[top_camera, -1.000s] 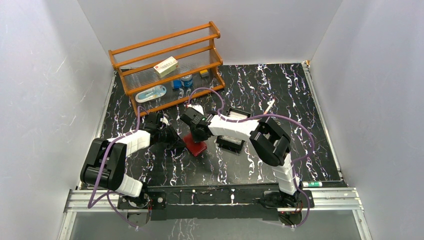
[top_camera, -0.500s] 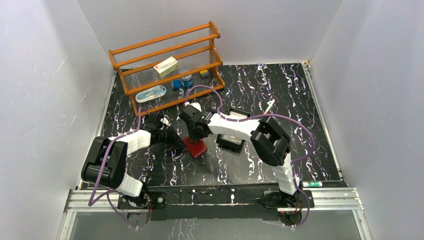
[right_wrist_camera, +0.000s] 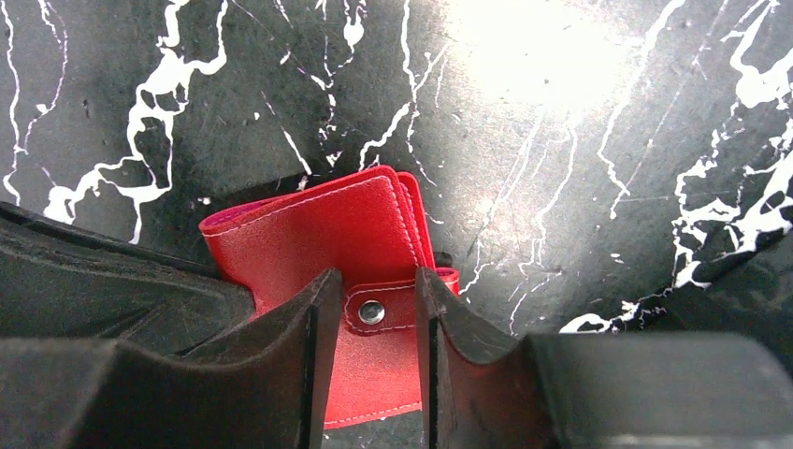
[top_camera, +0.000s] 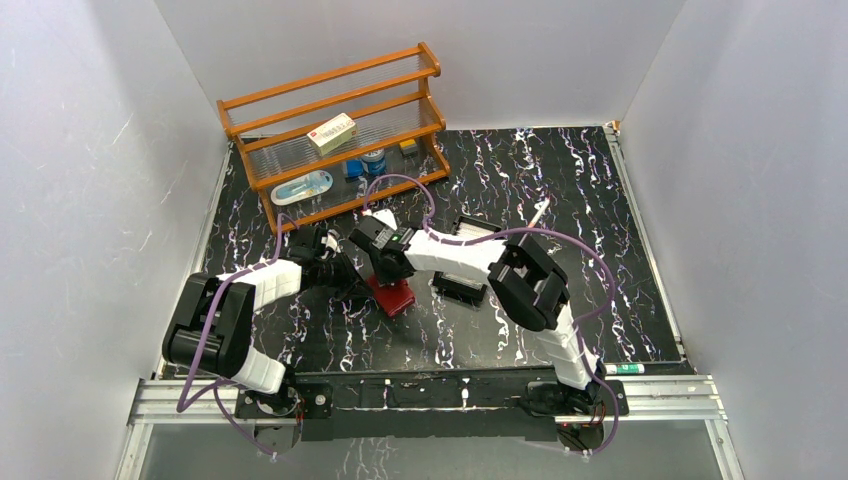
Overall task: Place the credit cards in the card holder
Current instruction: Open the snap button on the card holder.
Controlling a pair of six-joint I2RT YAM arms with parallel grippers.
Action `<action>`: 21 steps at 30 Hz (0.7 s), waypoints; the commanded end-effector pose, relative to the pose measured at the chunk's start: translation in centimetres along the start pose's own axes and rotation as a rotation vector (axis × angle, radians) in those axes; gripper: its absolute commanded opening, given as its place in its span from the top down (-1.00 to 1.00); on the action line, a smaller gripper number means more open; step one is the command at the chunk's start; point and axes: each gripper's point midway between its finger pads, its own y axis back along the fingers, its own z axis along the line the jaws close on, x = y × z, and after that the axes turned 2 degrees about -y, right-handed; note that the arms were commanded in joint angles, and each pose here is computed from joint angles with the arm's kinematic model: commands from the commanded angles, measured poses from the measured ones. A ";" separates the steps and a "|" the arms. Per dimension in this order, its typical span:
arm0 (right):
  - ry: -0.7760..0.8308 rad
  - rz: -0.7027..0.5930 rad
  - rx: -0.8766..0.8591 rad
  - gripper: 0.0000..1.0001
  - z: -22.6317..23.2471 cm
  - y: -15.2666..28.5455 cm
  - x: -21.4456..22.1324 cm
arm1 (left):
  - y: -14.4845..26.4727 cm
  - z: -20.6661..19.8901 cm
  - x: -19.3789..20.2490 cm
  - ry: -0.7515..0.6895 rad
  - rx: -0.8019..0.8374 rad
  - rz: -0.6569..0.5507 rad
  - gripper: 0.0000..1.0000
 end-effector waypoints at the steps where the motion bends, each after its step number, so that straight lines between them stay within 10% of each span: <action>1: 0.052 0.068 0.174 0.28 -3.2 -0.9 2.6 | 0.4 -0.1 0.6 -0.010 -0.011 0.033 1.00; 9: 0.040 0.002 0.208 1.00 -4.5 0.9 1.5 | 0.6 0.8 0.2 -0.014 -0.072 0.017 1.00; 21: -0.030 -0.101 0.090 1.00 -4.2 4.6 -0.6 | 0.4 1.7 -0.2 -0.001 -0.136 0.023 1.00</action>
